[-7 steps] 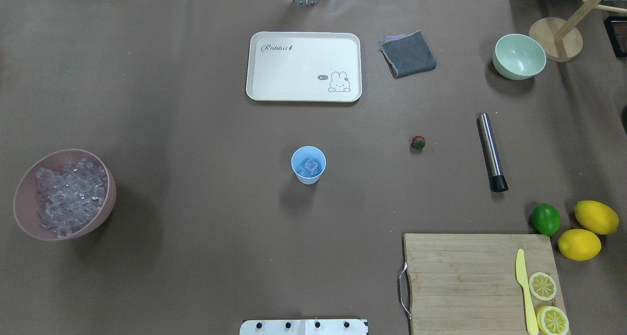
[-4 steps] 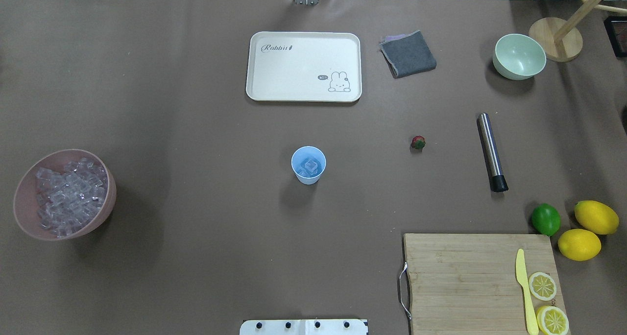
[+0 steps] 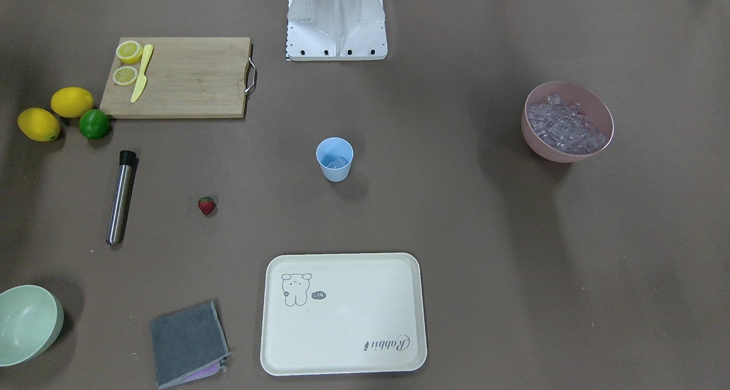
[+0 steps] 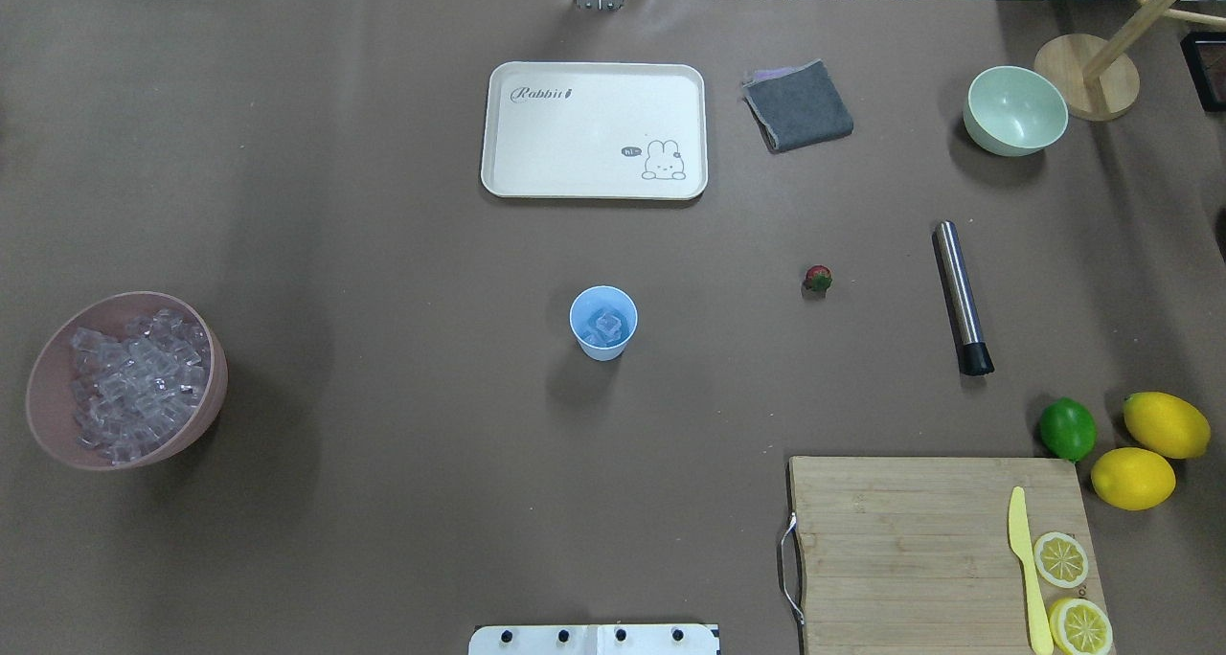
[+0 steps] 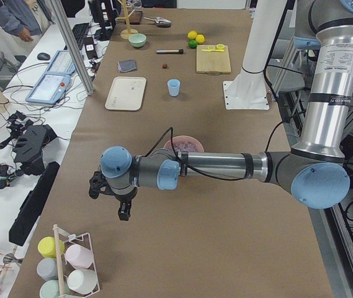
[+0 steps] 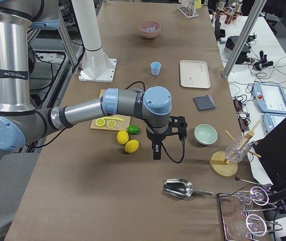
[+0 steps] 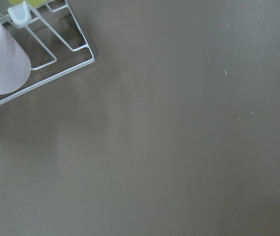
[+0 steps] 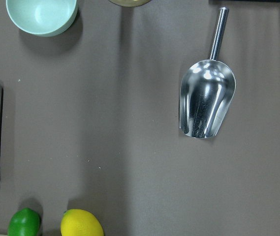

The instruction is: Mash ice and strawberries in cup

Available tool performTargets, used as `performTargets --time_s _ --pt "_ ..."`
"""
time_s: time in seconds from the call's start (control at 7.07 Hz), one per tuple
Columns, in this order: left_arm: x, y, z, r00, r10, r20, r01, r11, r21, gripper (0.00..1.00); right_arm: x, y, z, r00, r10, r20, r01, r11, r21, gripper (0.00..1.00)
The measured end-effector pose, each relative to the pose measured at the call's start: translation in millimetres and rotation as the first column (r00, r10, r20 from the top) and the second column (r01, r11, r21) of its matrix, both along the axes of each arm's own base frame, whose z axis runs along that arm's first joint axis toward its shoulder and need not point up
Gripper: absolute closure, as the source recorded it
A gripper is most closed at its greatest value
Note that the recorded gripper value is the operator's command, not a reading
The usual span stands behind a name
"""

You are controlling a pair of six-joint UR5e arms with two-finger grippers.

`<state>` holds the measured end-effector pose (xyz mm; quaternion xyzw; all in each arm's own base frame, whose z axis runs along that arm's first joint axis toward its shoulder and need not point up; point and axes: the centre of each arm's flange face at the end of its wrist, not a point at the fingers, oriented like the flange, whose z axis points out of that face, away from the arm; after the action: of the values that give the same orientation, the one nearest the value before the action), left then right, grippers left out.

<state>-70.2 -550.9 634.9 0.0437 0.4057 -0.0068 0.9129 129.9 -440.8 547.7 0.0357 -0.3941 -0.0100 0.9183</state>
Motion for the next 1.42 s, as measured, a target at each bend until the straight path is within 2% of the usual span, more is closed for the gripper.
performTargets --time_s 0.57,0.99,1.42 --pt "2 -2 -4 1.000 0.004 0.002 -0.004 1.000 0.008 0.03 -3 -1 0 1.000 0.005 0.001 -0.005 1.000 -0.004 0.00" --pt "2 -2 -5 1.000 0.004 0.002 -0.004 1.000 0.011 0.03 -55 -46 -41 0.999 0.049 0.004 -0.049 0.998 -0.031 0.00" --pt "2 -1 -7 1.000 0.004 -0.003 -0.004 1.000 0.012 0.03 -169 -94 -83 0.993 0.101 0.062 -0.098 0.994 -0.046 0.00"
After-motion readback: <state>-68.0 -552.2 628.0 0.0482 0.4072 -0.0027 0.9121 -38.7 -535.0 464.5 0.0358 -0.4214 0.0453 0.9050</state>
